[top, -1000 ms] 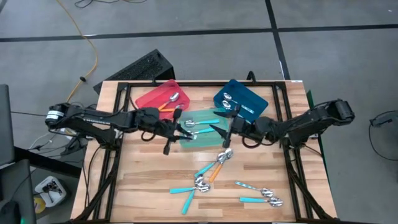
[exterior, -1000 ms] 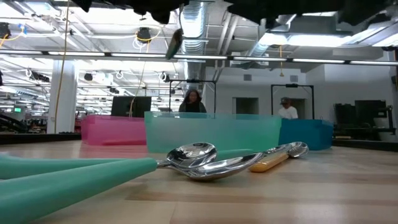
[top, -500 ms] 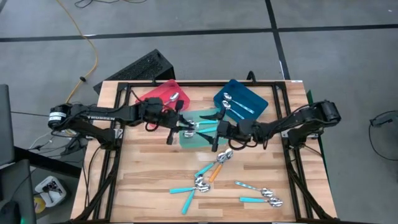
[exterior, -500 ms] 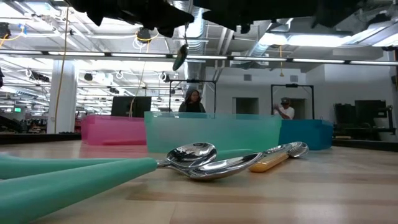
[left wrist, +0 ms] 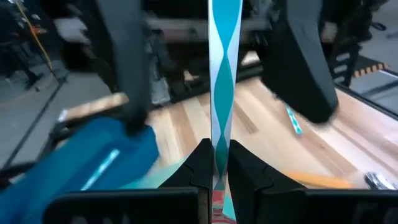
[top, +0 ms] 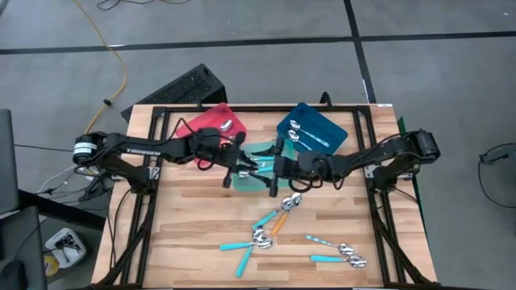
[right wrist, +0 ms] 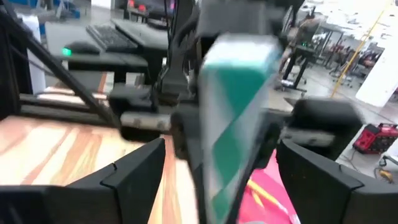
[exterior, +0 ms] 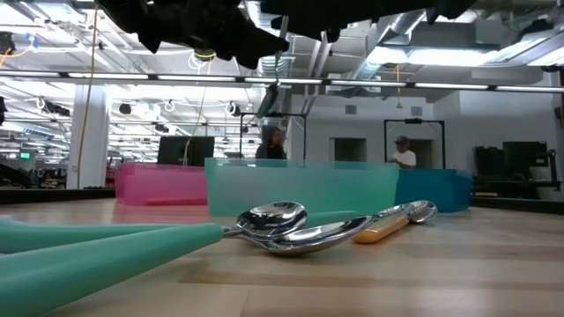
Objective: Sort silverware by color (type)
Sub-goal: Put the left patterned blue spoon into the blue bin
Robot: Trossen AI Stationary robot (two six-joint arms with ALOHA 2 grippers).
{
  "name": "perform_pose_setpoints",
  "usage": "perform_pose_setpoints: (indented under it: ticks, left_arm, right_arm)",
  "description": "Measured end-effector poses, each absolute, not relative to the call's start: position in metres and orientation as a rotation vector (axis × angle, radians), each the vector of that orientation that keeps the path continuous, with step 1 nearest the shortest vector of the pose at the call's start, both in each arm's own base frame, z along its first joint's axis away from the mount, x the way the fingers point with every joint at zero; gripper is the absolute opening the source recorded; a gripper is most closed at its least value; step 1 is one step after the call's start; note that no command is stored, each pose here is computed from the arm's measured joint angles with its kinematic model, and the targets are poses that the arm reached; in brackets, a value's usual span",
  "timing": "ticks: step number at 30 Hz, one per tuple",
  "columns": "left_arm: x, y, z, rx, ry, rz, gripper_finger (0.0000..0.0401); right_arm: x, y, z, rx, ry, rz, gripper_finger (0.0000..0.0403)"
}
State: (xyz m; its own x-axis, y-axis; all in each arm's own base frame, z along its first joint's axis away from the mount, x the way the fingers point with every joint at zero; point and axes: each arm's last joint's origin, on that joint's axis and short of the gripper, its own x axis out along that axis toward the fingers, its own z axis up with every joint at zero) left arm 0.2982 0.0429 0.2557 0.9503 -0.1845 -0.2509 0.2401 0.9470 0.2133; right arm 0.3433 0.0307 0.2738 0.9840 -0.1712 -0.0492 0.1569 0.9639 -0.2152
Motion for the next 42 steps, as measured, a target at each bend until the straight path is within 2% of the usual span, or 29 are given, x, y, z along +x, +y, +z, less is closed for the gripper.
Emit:
perform_pose_setpoints:
  ticks: [4,8,12,16,24,27,34,38,42]
  left_arm:
    - [0.298,0.043,0.259,0.25,0.207,-0.217,0.0012]
    - [0.3,0.043,0.254,0.244,0.229,-0.224,0.0012]
    - [0.3,0.043,0.256,0.248,0.212,-0.222,0.0012]
    - [0.3,0.043,0.257,0.244,0.203,-0.212,0.0012]
    - [0.3,0.043,0.256,0.233,0.209,-0.214,0.0012]
    - [0.3,0.043,0.256,0.211,0.217,-0.213,0.0024]
    - [0.291,0.042,0.256,0.239,0.312,-0.201,0.0115]
    - [0.28,0.041,0.27,0.245,0.359,-0.165,0.0171]
    - [0.262,0.039,0.281,0.239,0.412,-0.145,0.0205]
  right_arm:
    - [0.344,0.029,0.275,-0.215,0.057,-0.172,0.0309]
    - [0.344,0.028,0.274,-0.211,0.065,-0.177,0.0259]
    - [0.344,0.024,0.272,-0.193,0.089,-0.187,0.0172]
    - [0.344,0.023,0.272,-0.198,0.089,-0.188,0.0057]
    - [0.344,0.024,0.271,-0.198,0.093,-0.185,0.0055]
    - [0.344,0.024,0.272,-0.197,0.092,-0.186,0.0055]
    - [0.342,0.023,0.275,-0.203,0.081,-0.192,0.0055]
    - [0.34,0.022,0.276,-0.209,0.091,-0.197,0.0055]
    - [0.339,0.017,0.276,-0.213,0.116,-0.231,0.0055]
